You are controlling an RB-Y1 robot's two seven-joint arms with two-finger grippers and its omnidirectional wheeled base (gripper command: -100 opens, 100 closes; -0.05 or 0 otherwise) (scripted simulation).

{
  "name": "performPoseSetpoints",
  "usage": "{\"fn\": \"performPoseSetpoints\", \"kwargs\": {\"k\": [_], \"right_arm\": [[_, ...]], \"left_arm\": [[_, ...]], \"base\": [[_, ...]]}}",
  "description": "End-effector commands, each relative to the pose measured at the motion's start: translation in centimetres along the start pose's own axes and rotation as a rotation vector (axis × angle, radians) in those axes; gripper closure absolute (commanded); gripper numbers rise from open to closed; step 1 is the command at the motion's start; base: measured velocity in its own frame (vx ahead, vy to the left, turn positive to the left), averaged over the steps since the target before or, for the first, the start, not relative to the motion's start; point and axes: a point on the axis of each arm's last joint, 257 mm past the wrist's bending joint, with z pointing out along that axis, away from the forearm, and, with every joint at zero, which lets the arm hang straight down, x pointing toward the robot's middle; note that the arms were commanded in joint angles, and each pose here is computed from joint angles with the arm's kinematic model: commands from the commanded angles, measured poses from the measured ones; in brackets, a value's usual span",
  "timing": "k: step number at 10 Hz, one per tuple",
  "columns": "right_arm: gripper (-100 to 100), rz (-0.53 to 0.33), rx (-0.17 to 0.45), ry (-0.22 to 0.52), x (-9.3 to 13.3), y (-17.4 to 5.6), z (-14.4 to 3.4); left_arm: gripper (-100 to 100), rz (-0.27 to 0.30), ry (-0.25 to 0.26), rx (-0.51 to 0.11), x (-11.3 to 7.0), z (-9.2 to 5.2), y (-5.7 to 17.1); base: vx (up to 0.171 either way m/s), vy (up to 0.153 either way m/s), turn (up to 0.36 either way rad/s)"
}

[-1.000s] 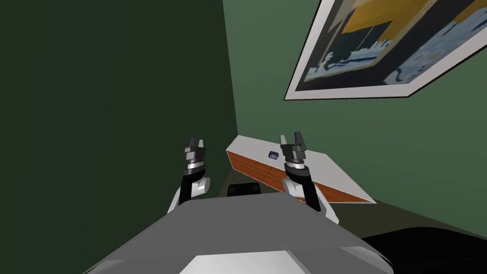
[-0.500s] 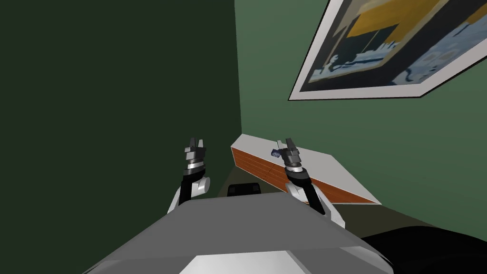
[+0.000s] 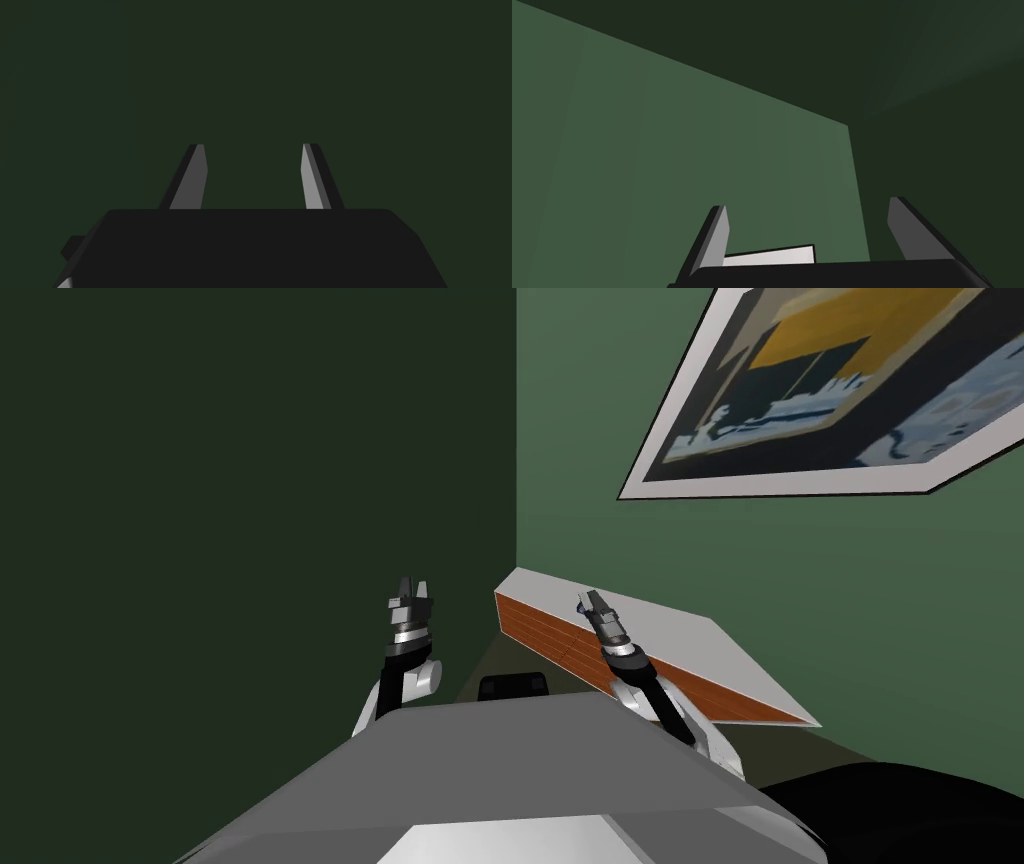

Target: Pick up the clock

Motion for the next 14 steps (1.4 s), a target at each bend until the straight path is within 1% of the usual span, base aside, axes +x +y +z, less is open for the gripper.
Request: {"fn": "performPoseSetpoints", "kwargs": {"k": [1, 2, 3, 4, 5, 6, 7, 8, 9, 10, 11, 12, 13, 14], "right_arm": [[-100, -0.041, 0.033, 0.060, 0.8, -1.8, -1.0], [-100, -0.045, 0.032, 0.070, 0.9, -1.8, -1.0], [-100, -0.080, 0.061, 0.121, 1.6, -3.2, -2.1], [-100, -0.084, 0.062, 0.132, 1.6, -3.3, -2.1], [-100, -0.120, 0.094, 0.185, 2.2, -4.9, -3.4], [-100, -0.124, 0.092, 0.196, 2.3, -4.9, -3.4], [-100, -0.160, 0.124, 0.248, 2.8, -6.5, -4.8], [-100, -0.167, 0.123, 0.265, 2.8, -6.5, -4.8], [-100, -0.203, 0.147, 0.320, 3.3, -7.9, -6.1], [-100, -0.210, 0.155, 0.337, 3.3, -8.2, -6.4], [-100, -0.248, 0.177, 0.397, 3.7, -9.5, -7.8], [-100, -0.255, 0.187, 0.413, 3.6, -10.0, -8.2], [-100, -0.292, 0.216, 0.472, 3.8, -11.5, -9.9], [-100, -0.301, 0.219, 0.492, 3.7, -11.7, -10.2]], "left_arm": [[0, 0.000, 0.000, 0.000, 0.0, 0.0, 0.0], [0, 0.000, 0.000, 0.000, 0.0, 0.0, 0.0], [0, 0.000, 0.000, 0.000, 0.0, 0.0, 0.0], [0, 0.000, 0.000, 0.000, 0.0, 0.0, 0.0], [0, 0.000, 0.000, 0.000, 0.0, 0.0, 0.0], [0, 0.000, 0.000, 0.000, 0.0, 0.0, 0.0], [0, 0.000, 0.000, 0.000, 0.0, 0.0, 0.0], [0, 0.000, 0.000, 0.000, 0.0, 0.0, 0.0], [0, 0.000, 0.000, 0.000, 0.0, 0.0, 0.0], [0, 0.000, 0.000, 0.000, 0.0, 0.0, 0.0], [0, 0.000, 0.000, 0.000, 0.0, 0.0, 0.0], [0, 0.000, 0.000, 0.000, 0.0, 0.0, 0.0], [0, 0.000, 0.000, 0.000, 0.0, 0.0, 0.0], [0, 0.000, 0.000, 0.000, 0.0, 0.0, 0.0]], "base": [[-0.063, 0.025, 0.170], [-0.046, 0.019, 0.084], [-0.057, 0.033, 0.158], [-0.045, 0.025, 0.081], [-0.039, 0.031, 0.178], [-0.026, 0.018, 0.091], [-0.025, 0.014, 0.184], [-0.020, 0.005, 0.091], [-0.019, 0.010, 0.184], [-0.013, 0.006, 0.094], [-0.010, 0.007, 0.149], [-0.007, 0.003, 0.108], [-0.002, 0.002, 0.215], [0.001, -0.004, 0.096]]}}
